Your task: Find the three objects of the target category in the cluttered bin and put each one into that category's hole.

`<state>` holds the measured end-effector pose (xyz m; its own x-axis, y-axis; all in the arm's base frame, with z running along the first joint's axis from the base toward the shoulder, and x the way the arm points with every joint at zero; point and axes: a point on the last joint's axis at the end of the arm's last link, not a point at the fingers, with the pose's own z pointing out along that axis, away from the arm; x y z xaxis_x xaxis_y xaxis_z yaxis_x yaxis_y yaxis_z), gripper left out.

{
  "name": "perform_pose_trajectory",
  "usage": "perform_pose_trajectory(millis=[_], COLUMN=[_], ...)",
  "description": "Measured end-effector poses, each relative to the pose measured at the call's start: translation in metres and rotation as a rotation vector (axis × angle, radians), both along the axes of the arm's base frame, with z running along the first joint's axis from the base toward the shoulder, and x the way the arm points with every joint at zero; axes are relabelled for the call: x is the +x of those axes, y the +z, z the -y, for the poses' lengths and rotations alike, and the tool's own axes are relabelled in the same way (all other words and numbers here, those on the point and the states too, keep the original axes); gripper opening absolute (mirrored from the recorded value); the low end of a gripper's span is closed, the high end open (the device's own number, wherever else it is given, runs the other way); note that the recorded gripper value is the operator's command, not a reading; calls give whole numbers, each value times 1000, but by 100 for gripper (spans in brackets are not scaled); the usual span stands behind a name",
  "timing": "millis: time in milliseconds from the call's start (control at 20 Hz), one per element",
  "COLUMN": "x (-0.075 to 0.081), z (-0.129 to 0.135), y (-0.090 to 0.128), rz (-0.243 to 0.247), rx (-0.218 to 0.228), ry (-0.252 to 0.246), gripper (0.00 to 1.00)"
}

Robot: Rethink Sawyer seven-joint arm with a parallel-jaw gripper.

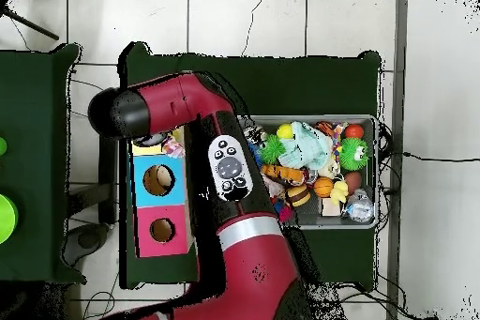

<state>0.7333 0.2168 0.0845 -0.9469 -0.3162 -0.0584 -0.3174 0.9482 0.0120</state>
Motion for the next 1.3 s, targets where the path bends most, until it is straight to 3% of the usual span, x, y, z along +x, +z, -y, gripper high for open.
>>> perform_pose_trajectory(millis=[550, 900, 1300], x=[-2, -1, 3], z=[-12, -10, -4], y=[-1, -1, -1], rz=[34, 15, -21], rx=[-86, -70, -23], ry=[20, -18, -106], gripper=[0, 0, 0])
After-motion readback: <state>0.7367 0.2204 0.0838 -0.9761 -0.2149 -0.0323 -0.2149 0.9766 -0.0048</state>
